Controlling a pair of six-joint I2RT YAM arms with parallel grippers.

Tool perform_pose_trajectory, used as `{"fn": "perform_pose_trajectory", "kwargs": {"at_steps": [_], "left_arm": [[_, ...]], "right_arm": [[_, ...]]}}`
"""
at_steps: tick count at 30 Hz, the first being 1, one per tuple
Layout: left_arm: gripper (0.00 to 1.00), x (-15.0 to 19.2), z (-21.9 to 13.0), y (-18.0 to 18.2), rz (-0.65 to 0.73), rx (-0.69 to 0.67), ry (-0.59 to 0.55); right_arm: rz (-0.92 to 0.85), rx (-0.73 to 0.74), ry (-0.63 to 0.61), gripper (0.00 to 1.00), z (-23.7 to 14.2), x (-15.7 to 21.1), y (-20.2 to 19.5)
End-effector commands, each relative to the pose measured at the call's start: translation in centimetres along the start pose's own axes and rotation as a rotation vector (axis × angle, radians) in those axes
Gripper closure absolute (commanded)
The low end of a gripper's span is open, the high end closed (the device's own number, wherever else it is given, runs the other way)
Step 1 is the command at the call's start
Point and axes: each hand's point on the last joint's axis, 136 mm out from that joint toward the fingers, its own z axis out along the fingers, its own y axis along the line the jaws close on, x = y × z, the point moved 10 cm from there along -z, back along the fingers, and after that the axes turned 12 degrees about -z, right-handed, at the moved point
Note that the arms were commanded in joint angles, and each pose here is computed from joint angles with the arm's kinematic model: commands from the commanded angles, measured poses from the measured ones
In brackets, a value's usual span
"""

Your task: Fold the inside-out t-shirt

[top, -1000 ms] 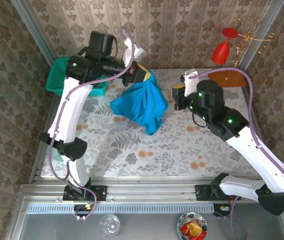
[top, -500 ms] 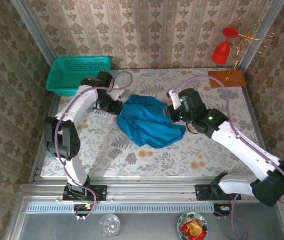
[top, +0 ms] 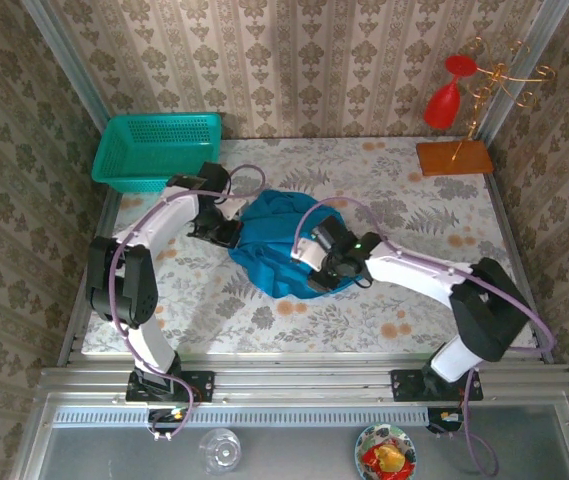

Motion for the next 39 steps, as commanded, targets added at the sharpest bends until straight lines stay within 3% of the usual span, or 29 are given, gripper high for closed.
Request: {"fn": "perform_pose_trajectory", "kwargs": {"at_steps": [1, 9, 17, 20, 24, 35, 39], "left_arm": [[1.00, 0.3, -1.0, -0.1, -0.023, 0.007, -0.048], [1.00, 0.7, -1.9, -0.4, -0.047, 0.077, -0.108], [1.00, 1.4, -2.7, -0.3, -0.058, 0.102, -0.136], [1.00, 1.5, -2.8, -0.2, -0.060, 0.096, -0.138], [1.00, 1.5, -3.5, 0.1, -0.072, 0.013, -0.171], [1.00, 1.8, -6.2, 0.0, -0.077, -0.046, -0.316], [1.00, 1.8, -6.8, -0.7, -0.067, 0.037, -0.346]], "right_arm": [[-0.143, 0.088, -0.056, 0.58, 0.4, -2.8, -1.1], [-0.120, 0.032, -0.236, 0.63, 3.0, -8.2, -1.6], [-0.103, 0.028, -0.205, 0.65, 6.0, -9.7, -2.3], [-0.100, 0.063, -0.169, 0.79, 6.4, -9.5, -2.6], [-0.083, 0.093, -0.156, 1.00, 4.5, -9.6, -2.9], [-0.022, 0.183, -0.250, 1.00, -5.9, -9.8, -3.1], [-0.015, 0.126, -0.315, 1.00, -5.8, -9.5, -2.5]]}}
